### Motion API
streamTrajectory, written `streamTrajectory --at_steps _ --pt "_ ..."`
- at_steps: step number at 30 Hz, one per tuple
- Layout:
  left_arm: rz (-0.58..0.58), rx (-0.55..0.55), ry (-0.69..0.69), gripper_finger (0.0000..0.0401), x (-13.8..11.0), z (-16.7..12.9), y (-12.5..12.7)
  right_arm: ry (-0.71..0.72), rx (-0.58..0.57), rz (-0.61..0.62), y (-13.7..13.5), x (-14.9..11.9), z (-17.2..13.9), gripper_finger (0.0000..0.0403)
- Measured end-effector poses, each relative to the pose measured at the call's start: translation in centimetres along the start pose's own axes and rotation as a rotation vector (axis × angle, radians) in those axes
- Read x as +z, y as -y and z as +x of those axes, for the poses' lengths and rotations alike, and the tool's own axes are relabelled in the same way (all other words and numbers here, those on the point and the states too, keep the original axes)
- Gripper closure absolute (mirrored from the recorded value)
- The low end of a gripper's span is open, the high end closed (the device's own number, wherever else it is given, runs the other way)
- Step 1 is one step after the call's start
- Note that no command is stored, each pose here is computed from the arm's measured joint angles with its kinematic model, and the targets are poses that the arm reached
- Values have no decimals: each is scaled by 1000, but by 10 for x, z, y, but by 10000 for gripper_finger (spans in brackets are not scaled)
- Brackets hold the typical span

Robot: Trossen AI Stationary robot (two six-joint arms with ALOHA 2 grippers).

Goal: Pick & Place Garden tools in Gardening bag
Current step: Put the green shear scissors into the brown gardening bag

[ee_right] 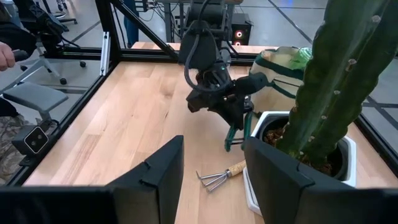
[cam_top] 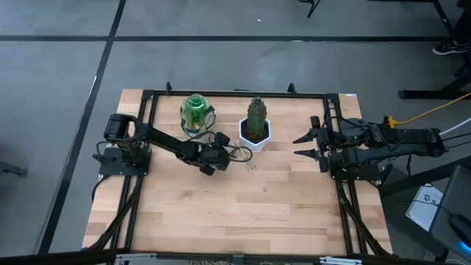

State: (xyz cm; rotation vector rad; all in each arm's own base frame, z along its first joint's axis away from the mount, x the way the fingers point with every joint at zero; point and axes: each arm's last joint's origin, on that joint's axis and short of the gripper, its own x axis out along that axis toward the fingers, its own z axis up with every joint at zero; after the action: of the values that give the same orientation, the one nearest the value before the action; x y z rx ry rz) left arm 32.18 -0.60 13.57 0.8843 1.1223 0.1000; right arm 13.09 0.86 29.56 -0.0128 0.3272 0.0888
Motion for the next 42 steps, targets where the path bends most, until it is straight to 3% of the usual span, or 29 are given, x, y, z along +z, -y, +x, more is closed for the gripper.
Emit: streamTrajectory --at_steps 10,17,31,38,42 --pt "-128 -35 108 370 -5 -38 -22 0 -1 0 0 0 0 231" --pt "-261 -86 331 370 -17 -91 -50 0 0 0 0 0 0 231" --pt "-509 71 624 369 -79 -190 -94 -1 -1 0 0 0 0 231" --pt "-572 146 775 370 -97 -221 -101 0 0 0 0 0 0 231" --pt "-558 136 870 370 -97 -228 -104 -1 0 0 0 0 0 231"
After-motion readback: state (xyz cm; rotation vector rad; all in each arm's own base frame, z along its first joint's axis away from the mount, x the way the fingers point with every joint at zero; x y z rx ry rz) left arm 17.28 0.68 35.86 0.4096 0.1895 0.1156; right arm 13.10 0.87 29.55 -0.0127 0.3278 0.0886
